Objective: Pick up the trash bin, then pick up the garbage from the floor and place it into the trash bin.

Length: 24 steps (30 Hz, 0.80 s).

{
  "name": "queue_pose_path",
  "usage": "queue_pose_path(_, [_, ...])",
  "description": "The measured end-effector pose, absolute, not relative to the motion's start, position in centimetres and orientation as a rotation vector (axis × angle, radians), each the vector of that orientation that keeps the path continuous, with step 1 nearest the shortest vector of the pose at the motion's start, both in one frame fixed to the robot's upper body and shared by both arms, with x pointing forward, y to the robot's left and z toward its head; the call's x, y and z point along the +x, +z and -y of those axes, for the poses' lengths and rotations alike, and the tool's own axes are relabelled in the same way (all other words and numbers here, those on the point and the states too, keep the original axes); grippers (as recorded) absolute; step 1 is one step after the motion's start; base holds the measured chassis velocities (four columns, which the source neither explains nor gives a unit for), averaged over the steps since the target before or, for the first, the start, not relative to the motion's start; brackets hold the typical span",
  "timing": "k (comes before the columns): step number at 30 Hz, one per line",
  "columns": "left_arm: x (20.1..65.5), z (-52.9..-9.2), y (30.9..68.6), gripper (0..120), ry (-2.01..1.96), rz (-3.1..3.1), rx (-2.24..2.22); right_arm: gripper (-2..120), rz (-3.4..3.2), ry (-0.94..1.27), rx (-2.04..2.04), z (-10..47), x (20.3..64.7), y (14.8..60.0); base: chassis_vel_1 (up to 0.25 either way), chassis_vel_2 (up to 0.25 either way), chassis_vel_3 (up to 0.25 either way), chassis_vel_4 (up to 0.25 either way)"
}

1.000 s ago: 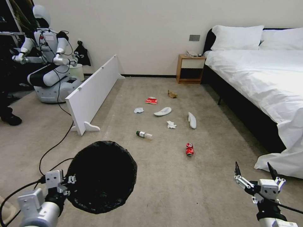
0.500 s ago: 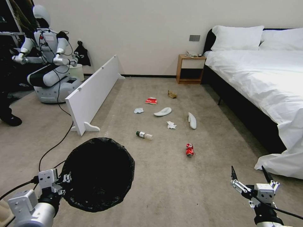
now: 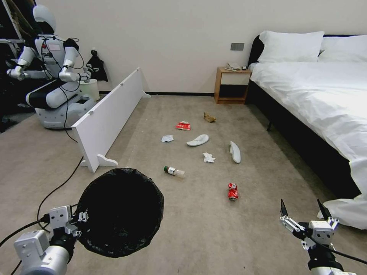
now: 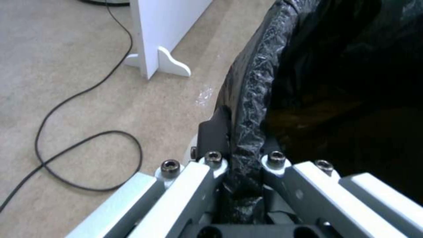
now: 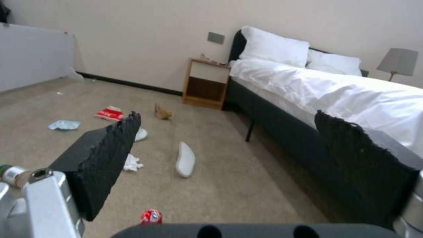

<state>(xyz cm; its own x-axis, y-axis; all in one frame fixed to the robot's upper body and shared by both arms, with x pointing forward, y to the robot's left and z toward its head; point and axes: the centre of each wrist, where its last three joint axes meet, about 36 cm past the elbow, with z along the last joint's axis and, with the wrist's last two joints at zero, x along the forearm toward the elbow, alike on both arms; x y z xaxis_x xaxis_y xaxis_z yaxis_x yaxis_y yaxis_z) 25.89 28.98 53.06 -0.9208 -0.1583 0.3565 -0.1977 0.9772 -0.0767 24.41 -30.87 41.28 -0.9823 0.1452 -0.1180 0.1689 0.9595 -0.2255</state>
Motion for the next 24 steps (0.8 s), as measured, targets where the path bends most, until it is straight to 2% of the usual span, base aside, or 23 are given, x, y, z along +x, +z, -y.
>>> queue_pose_path(15, [25.76, -28.57, 52.94, 2, 0.169, 2.767, 0.249, 100, -3.006, -0.365, 0.230, 30.75, 24.42, 41.19, -0.163, 0.162, 0.168, -0.151])
queue_pose_path(24, [25.71, -28.44, 52.96, 2, 0.176, 2.768, 0.247, 100, -2.993, -0.378, 0.228, 30.97, 24.38, 41.42, -0.122, 0.119, 0.118, -0.127])
